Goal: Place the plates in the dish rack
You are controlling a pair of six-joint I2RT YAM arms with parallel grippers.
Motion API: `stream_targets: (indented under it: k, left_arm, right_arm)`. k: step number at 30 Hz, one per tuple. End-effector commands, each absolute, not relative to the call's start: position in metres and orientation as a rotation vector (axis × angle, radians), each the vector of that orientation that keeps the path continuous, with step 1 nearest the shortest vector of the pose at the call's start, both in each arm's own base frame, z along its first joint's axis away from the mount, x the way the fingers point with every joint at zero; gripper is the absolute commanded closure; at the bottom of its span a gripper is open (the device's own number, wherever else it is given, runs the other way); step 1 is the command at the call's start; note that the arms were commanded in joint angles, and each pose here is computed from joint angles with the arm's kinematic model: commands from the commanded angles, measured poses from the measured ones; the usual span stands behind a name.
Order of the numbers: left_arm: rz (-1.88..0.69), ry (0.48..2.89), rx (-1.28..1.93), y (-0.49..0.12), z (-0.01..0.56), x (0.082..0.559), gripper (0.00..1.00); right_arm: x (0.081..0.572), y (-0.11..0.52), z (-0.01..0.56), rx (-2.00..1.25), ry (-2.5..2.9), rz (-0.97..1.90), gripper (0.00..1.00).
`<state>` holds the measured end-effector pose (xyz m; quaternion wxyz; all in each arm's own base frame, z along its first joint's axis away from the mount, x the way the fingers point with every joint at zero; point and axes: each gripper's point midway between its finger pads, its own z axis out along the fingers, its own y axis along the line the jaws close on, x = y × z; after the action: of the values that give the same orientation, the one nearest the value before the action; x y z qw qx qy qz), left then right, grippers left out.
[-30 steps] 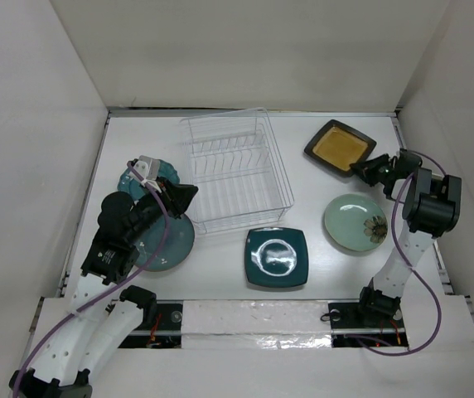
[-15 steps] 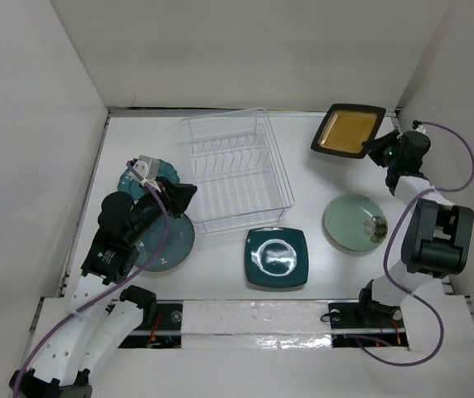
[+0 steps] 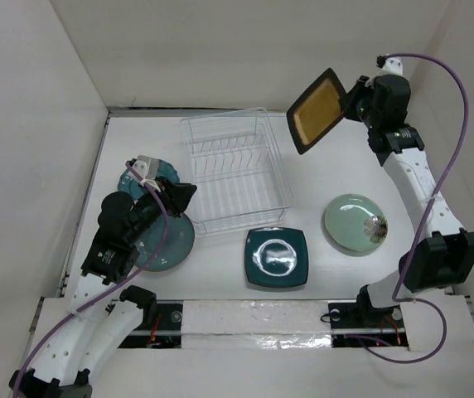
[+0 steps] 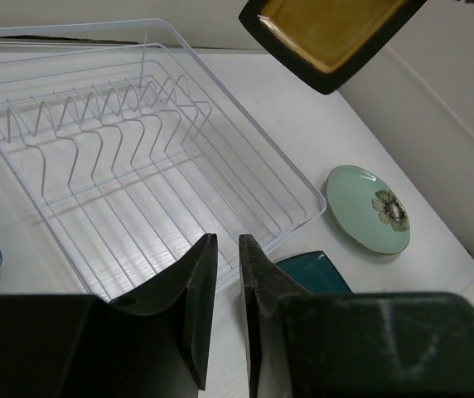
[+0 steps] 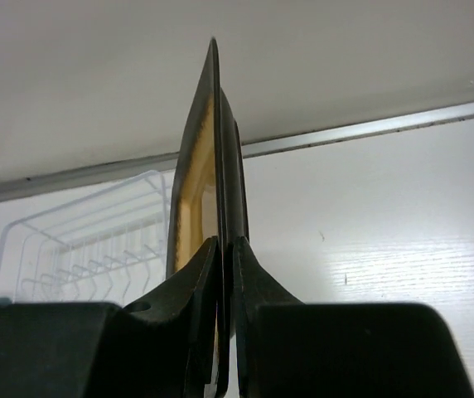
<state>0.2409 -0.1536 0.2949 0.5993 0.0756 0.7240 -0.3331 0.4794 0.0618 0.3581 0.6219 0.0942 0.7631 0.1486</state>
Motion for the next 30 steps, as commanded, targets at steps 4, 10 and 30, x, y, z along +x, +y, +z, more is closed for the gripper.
stream_targets:
  k: [4,10,30]
  left_arm:
    - [-0.763,1.585,0.164,-0.150,0.327,0.239,0.84]
    - [-0.769,1.576,0.168,-0.150,0.329,0.237,0.83]
    - [-0.775,1.576,0.175,-0.151,0.329,0.236,0.83]
  right_arm:
    - [0.460,0.102,0.437,0.117,1.661,0.266,1.00]
    - [0.467,0.151,0.447,0.077,1.652,0.280,1.00]
    - [0.517,0.194,0.453,0.071,1.482,0.275,1.00]
